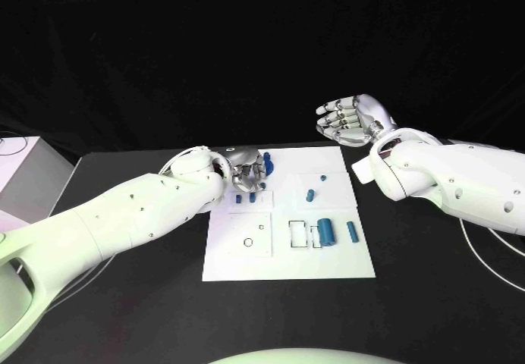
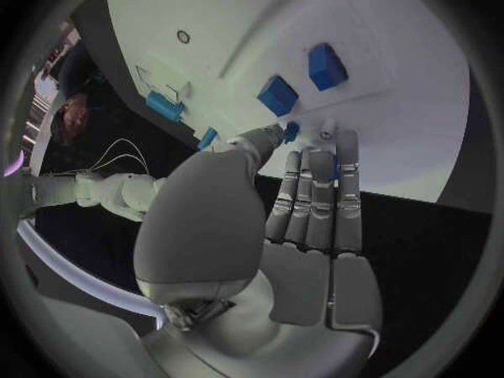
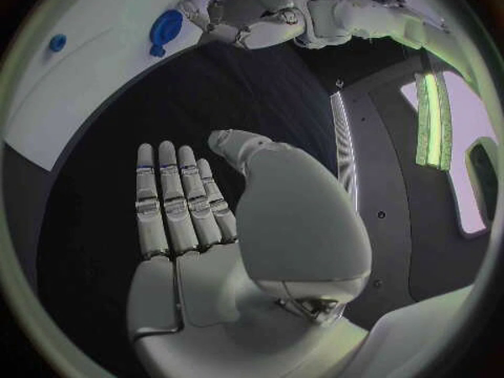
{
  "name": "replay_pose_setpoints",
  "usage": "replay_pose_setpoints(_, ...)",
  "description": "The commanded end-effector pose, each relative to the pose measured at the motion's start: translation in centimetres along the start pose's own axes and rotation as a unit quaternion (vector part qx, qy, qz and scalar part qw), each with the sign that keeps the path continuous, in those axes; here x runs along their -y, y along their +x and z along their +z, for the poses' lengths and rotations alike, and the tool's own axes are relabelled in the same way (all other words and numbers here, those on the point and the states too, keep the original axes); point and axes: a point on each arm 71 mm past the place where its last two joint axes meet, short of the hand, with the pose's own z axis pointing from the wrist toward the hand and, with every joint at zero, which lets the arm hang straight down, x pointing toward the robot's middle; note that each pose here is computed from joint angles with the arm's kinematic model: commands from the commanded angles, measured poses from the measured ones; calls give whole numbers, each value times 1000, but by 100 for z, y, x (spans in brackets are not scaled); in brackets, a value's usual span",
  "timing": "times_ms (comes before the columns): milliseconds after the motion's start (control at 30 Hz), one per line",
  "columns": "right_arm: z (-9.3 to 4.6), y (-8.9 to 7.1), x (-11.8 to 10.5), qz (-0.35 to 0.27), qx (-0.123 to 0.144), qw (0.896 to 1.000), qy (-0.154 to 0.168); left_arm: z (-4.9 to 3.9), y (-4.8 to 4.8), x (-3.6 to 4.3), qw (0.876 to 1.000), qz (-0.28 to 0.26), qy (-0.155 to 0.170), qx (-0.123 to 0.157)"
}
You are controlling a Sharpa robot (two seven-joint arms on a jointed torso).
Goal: Assemble the parts on the task board
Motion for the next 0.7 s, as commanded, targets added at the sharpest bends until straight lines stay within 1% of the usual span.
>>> replay_pose_setpoints(33, 7, -1, -33, 6, 5, 1000, -18, 9, 9, 13, 1000, 5, -4, -10)
replay_pose_setpoints(433, 24, 15, -55, 8, 14, 1000, -25, 36, 12, 54, 1000, 0, 1, 0)
replay_pose_setpoints(700, 23, 17, -63, 9, 17, 999, -27, 45, 67, 82, 1000, 1, 8, -8)
